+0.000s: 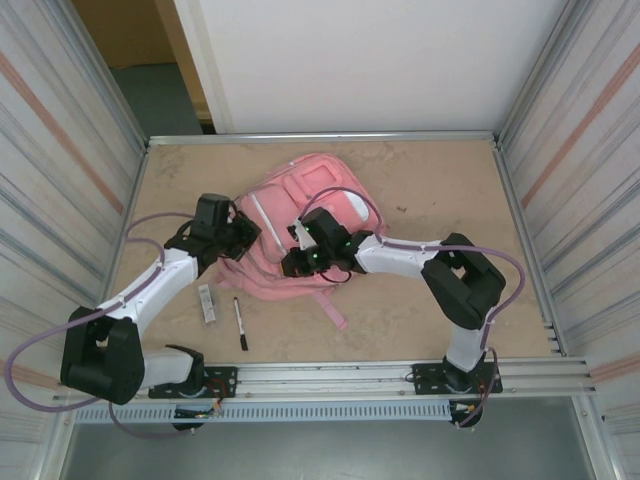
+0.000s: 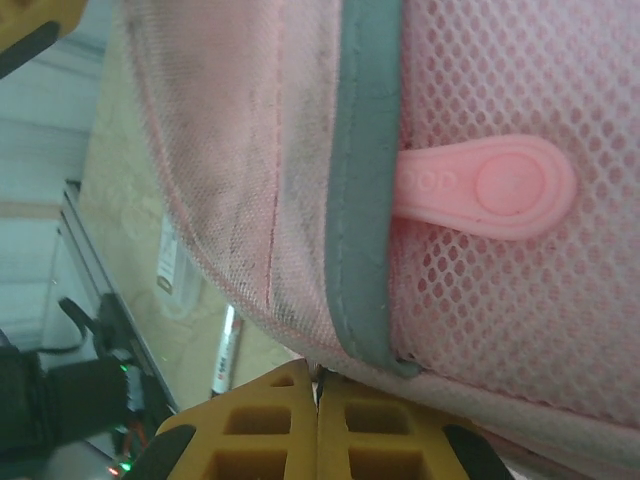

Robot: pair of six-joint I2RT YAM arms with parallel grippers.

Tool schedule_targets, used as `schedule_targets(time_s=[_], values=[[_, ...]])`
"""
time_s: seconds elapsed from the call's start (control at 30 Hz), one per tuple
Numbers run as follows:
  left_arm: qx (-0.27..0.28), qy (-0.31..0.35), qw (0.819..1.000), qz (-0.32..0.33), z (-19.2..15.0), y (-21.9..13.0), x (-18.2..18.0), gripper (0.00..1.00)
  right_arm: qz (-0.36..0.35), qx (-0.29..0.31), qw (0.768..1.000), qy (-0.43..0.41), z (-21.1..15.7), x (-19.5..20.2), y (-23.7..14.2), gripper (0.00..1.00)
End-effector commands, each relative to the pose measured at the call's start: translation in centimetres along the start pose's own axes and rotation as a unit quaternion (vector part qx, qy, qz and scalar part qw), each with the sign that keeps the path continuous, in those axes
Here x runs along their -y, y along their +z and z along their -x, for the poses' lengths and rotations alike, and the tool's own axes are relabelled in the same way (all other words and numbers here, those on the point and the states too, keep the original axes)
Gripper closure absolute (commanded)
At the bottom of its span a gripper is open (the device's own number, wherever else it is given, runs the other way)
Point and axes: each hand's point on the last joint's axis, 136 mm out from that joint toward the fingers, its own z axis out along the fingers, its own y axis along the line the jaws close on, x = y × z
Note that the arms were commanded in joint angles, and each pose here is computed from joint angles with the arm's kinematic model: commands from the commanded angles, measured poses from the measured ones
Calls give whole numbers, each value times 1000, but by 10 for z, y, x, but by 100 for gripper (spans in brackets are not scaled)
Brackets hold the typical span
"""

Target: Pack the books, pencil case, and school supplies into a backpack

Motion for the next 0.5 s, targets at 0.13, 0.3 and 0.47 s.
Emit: schedule_targets(time_s=[0.13, 0.3, 0.47], values=[[-41, 51, 998, -10, -24, -13, -3, 82, 75, 45, 994, 69, 17, -41, 7, 82], [-38, 148, 988, 10, -28, -37, -15, 61, 43, 48, 997, 46, 12, -31, -11, 74], [-47, 231, 972, 1, -45, -50, -18, 57, 3, 45, 999, -1, 4, -20, -42, 64]])
